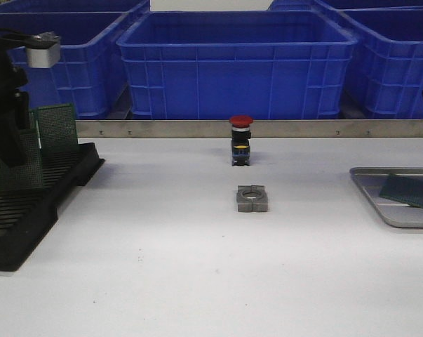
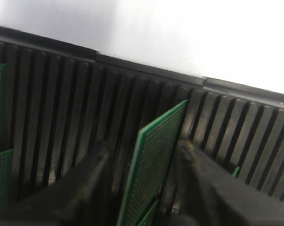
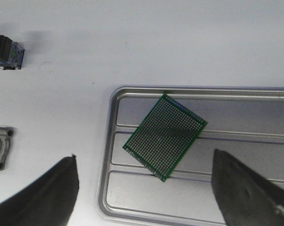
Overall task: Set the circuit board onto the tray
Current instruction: 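Grasp another green board in the black rack with the left gripper and lift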
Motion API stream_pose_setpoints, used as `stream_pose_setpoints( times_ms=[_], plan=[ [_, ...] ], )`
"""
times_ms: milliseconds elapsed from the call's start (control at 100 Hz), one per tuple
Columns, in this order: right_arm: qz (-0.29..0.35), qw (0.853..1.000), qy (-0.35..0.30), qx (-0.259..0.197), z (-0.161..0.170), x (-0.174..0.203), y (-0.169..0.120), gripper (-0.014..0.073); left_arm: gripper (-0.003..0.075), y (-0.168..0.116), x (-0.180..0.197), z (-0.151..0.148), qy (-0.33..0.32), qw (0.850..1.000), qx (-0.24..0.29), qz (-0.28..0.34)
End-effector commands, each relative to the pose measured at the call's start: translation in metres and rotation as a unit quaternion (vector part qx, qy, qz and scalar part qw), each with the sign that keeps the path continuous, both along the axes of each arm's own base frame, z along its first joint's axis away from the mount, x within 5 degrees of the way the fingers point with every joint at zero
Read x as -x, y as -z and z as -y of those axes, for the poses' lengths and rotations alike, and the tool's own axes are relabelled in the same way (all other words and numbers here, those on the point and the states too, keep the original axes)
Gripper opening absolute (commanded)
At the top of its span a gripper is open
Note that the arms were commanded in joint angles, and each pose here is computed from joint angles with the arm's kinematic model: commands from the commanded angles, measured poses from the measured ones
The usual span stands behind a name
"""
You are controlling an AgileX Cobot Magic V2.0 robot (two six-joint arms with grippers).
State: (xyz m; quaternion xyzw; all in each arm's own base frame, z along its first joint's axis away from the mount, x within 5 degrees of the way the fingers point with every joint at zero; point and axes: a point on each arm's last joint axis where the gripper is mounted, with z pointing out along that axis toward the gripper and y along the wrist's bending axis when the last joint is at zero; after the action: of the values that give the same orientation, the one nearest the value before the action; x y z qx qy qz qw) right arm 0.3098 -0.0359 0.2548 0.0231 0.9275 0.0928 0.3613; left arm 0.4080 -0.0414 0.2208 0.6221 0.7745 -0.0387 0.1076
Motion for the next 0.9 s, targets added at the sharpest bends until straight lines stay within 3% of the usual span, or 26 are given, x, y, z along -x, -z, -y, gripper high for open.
stream_pose_setpoints(
  times_ms=[0, 90, 330, 640, 890],
  plan=[
    [0.047, 0.999, 0.013, 0.006, 0.002, 0.0, -0.023, 0.0589, 0.0122, -0.029, 0.002, 0.002, 0.003, 0.999, 0.014, 0.041],
    [0.047, 0.999, 0.013, 0.006, 0.002, 0.0, -0.023, 0.0589, -0.0019, -0.031, 0.002, 0.002, 0.003, 0.999, 0.014, 0.043],
    [0.049, 0.999, 0.014, 0.007, 0.002, 0.0, -0.023, 0.0589, -0.002, -0.036, 0.002, 0.004, 0.006, 0.999, 0.021, 0.036],
    [0.048, 0.999, 0.013, 0.007, 0.002, 0.0, -0.023, 0.0589, -0.002, -0.086, 0.002, 0.019, 0.016, 0.992, 0.104, 0.067],
    [0.044, 0.999, 0.005, 0.009, 0.001, 0.001, -0.022, 0.0589, -0.002, -0.104, 0.01, 0.029, 0.026, 0.989, 0.121, 0.086]
  ],
)
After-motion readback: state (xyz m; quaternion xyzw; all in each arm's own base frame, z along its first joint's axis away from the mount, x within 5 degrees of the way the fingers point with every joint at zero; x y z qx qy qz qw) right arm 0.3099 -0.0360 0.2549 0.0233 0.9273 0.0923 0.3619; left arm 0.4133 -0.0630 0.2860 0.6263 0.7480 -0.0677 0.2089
